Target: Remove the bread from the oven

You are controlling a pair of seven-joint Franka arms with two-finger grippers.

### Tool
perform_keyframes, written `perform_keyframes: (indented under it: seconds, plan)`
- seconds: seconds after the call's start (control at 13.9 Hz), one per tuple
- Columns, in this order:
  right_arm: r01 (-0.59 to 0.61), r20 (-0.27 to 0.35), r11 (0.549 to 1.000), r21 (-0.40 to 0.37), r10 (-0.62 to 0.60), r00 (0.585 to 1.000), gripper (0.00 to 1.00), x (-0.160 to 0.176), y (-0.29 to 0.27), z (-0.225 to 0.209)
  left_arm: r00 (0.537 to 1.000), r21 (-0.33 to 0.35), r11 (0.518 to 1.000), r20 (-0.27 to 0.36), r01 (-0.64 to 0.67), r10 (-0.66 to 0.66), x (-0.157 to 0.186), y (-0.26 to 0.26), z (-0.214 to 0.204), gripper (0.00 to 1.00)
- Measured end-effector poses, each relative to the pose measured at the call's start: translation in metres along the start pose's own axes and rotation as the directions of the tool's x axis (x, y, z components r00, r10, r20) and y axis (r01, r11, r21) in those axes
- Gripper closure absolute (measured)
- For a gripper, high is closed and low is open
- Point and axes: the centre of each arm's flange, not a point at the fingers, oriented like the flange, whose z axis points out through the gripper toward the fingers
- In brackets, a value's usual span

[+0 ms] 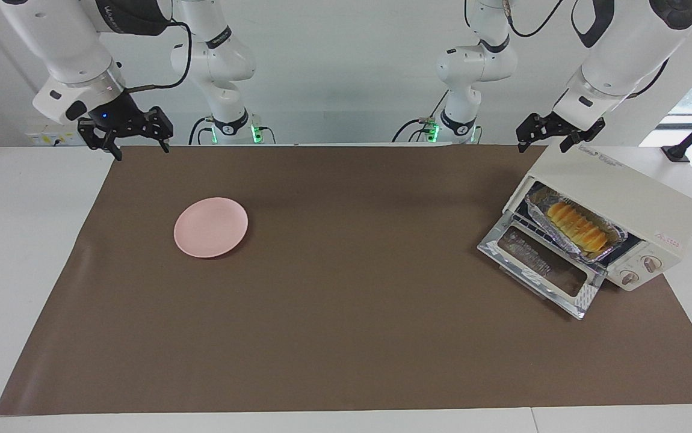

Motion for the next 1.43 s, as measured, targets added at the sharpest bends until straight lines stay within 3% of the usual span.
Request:
perform_keyframes:
  seconds: [0.43, 0.65, 0.79, 0.93, 1.15, 1.43]
  plan:
    - [0.000, 0.000, 1.000, 0.000, 0.000, 1.000, 0.00, 0.000, 0.000, 0.000, 1.000, 0.002, 1.000, -0.007, 0.003, -0.003, 0.001, 0.006, 0.000, 0.00]
    - [0.000, 0.000, 1.000, 0.000, 0.000, 1.000, 0.00, 0.000, 0.000, 0.000, 0.988, -0.007, 0.990, -0.069, 0.140, -0.140, 0.012, 0.017, 0.002, 0.00]
    - [0.000, 0.000, 1.000, 0.000, 0.000, 1.000, 0.00, 0.000, 0.000, 0.000, 0.949, -0.026, 0.952, -0.075, 0.306, -0.307, 0.032, 0.024, 0.022, 0.00]
    - [0.000, 0.000, 1.000, 0.000, 0.000, 1.000, 0.00, 0.000, 0.000, 0.000, 0.914, 0.016, 0.915, -0.061, 0.403, -0.402, 0.063, 0.022, 0.060, 0.00]
    - [0.000, 0.000, 1.000, 0.000, 0.000, 1.000, 0.00, 0.000, 0.000, 0.000, 0.889, 0.094, 0.885, -0.090, 0.455, -0.448, 0.112, -0.003, 0.120, 0.00]
    - [0.001, 0.000, 1.000, 0.000, -0.001, 1.000, 0.00, 0.000, 0.000, 0.000, 0.875, 0.168, 0.859, -0.124, 0.483, -0.468, 0.137, -0.050, 0.160, 0.00]
